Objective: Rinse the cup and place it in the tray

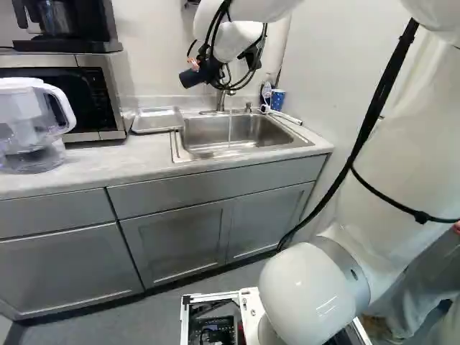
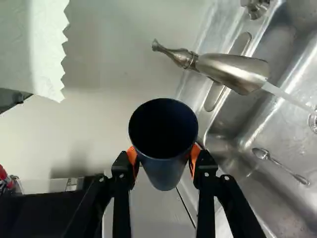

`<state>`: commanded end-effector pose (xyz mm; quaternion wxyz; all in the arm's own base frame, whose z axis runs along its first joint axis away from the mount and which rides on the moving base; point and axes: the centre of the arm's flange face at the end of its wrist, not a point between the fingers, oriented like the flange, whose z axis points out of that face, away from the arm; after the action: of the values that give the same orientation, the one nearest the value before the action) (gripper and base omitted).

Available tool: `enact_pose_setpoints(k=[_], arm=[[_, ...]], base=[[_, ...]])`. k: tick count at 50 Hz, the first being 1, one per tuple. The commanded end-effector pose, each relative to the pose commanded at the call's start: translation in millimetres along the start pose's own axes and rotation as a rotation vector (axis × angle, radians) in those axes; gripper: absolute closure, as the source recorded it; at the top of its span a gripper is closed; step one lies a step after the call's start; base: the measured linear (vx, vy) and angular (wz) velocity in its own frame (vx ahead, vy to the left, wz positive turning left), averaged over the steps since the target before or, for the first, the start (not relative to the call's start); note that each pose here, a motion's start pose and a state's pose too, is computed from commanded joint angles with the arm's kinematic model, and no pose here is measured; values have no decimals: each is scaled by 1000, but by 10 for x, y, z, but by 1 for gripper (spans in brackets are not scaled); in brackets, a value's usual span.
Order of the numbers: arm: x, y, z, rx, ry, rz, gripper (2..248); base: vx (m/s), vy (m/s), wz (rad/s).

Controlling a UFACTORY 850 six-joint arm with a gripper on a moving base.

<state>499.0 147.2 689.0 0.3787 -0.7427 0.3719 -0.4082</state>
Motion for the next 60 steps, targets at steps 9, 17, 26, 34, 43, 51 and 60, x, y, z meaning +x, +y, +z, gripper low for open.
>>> enact_pose_setpoints(k=[9,17,26,34,43,51,60], arm=[[0,0,0,0,0,-95,129],[0,0,0,0,0,-181,129],[0,0,0,0,0,-274,129],[0,0,0,0,0,-358,129],[0,0,0,0,0,-452,129],[0,0,0,0,0,-536,129],[0,0,0,0,0,-631,129]], base=[[0,0,0],[0,0,0],[0,0,0],[0,0,0],[0,0,0],[0,0,0],[0,0,0]])
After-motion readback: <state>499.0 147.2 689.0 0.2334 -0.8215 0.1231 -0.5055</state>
